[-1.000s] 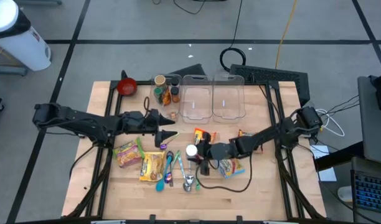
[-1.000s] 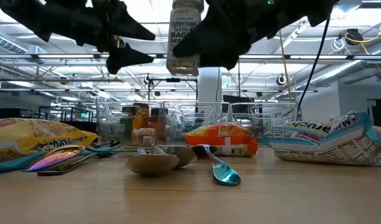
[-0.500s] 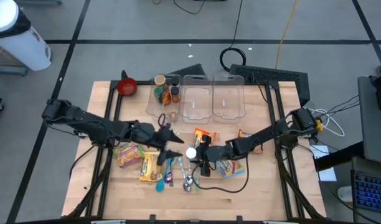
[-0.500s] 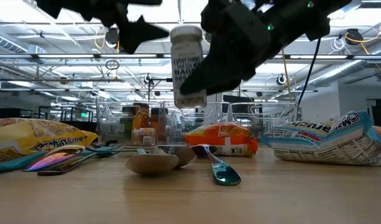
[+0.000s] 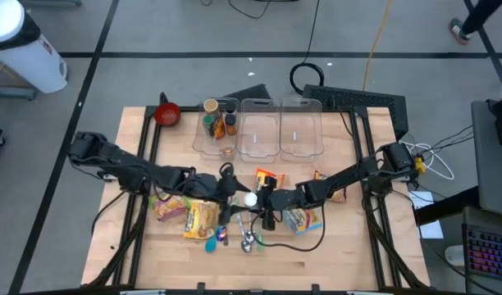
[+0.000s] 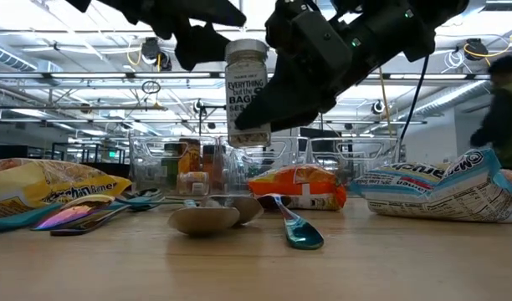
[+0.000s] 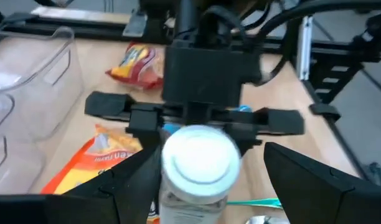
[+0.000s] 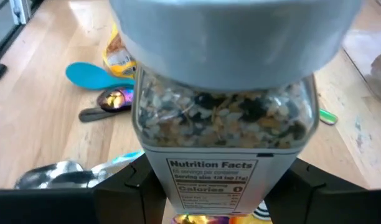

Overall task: Pick & Place Food Item
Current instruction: Put the white seasoning bottle into the left transparent bin

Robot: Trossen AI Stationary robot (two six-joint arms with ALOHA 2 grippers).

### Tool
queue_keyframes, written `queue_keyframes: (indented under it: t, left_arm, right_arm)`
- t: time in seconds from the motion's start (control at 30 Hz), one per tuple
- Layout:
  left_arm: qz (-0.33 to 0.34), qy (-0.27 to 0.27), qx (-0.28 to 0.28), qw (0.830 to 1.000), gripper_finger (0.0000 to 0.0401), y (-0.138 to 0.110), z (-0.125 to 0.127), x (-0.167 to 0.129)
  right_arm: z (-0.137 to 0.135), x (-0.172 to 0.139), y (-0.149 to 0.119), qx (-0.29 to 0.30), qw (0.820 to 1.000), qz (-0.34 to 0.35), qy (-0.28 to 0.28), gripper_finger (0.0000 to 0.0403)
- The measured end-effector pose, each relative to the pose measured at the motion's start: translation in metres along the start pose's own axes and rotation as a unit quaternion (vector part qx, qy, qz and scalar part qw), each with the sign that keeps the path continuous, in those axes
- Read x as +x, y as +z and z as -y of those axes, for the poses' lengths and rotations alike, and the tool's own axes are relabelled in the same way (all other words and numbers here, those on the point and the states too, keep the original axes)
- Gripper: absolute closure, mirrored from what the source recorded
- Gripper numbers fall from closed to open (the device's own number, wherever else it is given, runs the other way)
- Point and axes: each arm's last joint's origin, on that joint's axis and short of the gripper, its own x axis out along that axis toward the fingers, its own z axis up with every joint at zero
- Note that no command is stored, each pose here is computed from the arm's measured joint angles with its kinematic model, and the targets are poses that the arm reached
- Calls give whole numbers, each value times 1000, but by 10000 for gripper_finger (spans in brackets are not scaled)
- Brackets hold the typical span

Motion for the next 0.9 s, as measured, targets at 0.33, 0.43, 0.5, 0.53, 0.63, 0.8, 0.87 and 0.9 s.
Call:
queue_keyframes:
  t: [0.33,0.43,0.5,0.53,0.63,0.8,0.87,0.9]
  left_arm:
    - [-14,8,4,1000,105,-2,-1,5]
    - [-14,9,9,1000,105,-2,-1,5]
    - [-15,9,16,1000,105,-2,-2,5]
    - [-14,9,20,1000,105,-2,-1,5]
    - [-13,8,38,999,105,-2,-1,5]
    - [-17,9,48,999,105,-5,-2,10]
    - [-6,7,46,999,105,-3,-1,9]
    - [-5,7,46,999,105,-2,-1,9]
  right_arm:
    - [2,0,2,-7,1000,5,-1,210]
    - [2,0,1,-7,1000,3,-2,211]
    - [2,0,2,-7,1000,5,-2,211]
    - [2,0,2,-7,1000,6,-2,211]
    - [2,0,2,-7,1000,5,-2,210]
    - [2,0,2,-7,1000,5,-2,211]
    - [2,0,2,-7,1000,5,-2,211]
    - [2,0,2,-7,1000,5,-2,210]
